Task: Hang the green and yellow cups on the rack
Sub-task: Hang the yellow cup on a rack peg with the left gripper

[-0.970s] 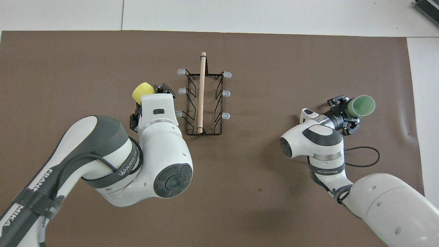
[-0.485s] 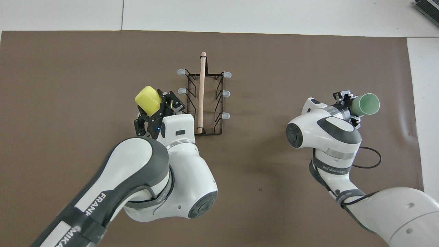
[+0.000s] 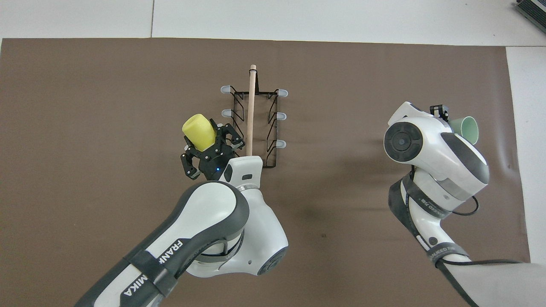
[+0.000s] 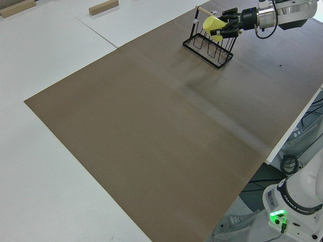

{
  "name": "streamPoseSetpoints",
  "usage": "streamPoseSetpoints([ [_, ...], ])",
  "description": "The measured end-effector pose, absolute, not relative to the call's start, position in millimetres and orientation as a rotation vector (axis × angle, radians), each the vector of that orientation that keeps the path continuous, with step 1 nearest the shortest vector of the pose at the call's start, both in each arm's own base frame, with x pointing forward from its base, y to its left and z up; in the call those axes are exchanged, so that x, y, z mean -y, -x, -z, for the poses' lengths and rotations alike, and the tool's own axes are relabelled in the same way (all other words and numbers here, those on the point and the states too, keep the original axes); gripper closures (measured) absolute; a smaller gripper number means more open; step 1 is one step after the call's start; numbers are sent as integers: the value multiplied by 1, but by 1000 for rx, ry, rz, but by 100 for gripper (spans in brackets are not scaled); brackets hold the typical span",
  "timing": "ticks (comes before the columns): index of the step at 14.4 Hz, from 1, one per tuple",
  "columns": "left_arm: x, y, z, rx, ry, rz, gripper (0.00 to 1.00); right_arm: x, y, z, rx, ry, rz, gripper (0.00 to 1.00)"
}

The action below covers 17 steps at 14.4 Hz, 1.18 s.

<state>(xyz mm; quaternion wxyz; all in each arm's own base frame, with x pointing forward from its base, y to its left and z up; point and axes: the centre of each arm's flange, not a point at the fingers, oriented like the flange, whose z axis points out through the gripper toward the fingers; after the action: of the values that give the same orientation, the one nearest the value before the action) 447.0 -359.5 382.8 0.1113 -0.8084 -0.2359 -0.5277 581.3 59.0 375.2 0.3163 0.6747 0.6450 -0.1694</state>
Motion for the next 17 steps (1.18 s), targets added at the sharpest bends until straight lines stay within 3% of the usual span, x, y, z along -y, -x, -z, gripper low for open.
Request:
streamPoseSetpoints([
  [10,392,-417,-366,646,2389,1584,30,-104,-574,-464,-1675,-2409,-15,32],
  [12,393,-416,-365,646,2392,1581,25,-109,-568,-484,-1665,-2460,-90,32],
  [14,396,-414,-366,646,2399,1585,4,-111,-564,-496,-1655,-2510,-146,32],
  [15,398,-412,-367,647,2403,1587,0,-112,-562,-500,-1649,-2544,-176,32],
  [17,402,-413,-374,672,2411,1582,0,-113,-560,-511,-1630,-2627,-250,32],
])
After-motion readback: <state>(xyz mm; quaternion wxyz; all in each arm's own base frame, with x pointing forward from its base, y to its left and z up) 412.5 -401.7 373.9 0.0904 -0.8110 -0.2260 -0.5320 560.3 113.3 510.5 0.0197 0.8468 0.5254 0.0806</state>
